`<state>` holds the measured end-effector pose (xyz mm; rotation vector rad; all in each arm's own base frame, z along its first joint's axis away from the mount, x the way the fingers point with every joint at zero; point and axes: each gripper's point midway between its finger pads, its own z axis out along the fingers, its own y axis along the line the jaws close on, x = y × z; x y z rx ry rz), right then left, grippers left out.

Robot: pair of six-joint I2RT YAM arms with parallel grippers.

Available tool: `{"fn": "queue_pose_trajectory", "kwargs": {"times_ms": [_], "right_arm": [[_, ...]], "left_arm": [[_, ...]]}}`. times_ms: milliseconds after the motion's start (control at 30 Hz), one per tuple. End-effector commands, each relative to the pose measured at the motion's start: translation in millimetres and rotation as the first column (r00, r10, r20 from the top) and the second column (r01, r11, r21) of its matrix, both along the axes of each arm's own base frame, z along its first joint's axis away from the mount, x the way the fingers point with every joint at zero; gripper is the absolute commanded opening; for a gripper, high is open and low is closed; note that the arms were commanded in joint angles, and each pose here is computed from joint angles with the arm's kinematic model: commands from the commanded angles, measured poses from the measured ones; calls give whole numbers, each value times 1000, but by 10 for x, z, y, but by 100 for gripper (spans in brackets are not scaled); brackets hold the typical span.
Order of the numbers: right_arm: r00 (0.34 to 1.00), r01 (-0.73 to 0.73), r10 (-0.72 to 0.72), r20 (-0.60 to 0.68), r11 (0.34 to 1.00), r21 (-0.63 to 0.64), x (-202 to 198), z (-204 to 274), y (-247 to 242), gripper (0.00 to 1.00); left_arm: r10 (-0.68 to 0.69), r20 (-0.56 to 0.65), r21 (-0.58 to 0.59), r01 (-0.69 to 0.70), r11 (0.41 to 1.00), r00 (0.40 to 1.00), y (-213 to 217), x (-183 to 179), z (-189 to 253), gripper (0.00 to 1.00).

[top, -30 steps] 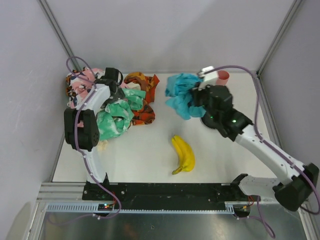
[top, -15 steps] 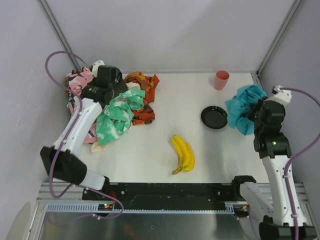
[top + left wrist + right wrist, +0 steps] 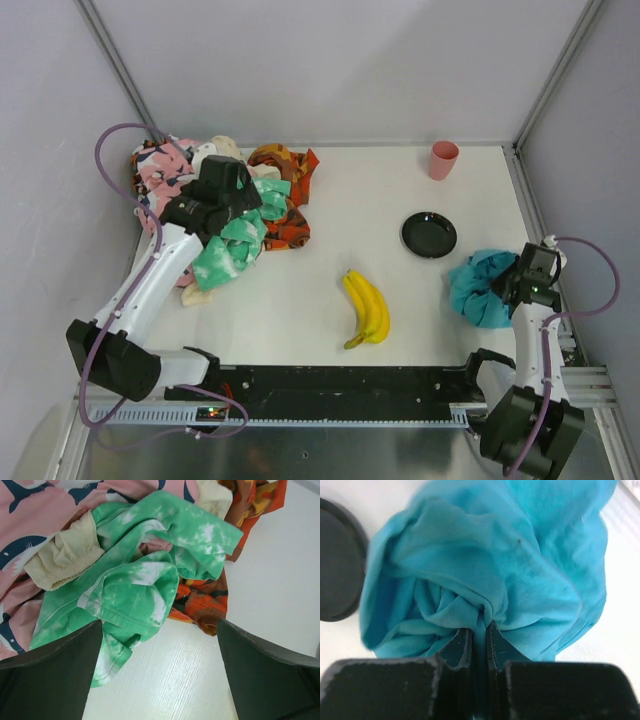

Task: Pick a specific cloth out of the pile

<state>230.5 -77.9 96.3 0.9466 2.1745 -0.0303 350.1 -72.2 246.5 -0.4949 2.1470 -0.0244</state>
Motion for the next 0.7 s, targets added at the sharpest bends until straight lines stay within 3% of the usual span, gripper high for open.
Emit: {"fn": "queue_pose_trajectory", "kwargs": {"times_ms": [0, 133, 200, 367, 533, 667], "right_arm": [[997, 61, -63, 41, 997, 42, 83, -112, -71, 18], [996, 66, -69, 60, 997, 38, 63, -89, -78, 78], [991, 35, -37, 129, 999, 15, 112, 111, -51, 94], [926, -108, 127, 354, 991, -73, 236, 983, 208, 99], [687, -314, 370, 625, 927, -204, 254, 1935, 718, 100], [553, -324, 432, 712, 899, -294, 173, 2339, 847, 99]], "left_arm": [[11, 9, -3, -11, 1000, 1000, 32, -127, -31, 100], [29, -25, 9, -29, 1000, 999, 72, -186, -201, 100], [27, -34, 1, -27, 1000, 999, 61, -203, -242, 99], [37, -6, -25, -37, 999, 999, 78, -272, -178, 99], [89, 69, -44, -86, 995, 994, 214, -420, -12, 99], [132, 149, -80, -121, 989, 980, 323, -558, 163, 100]]}}
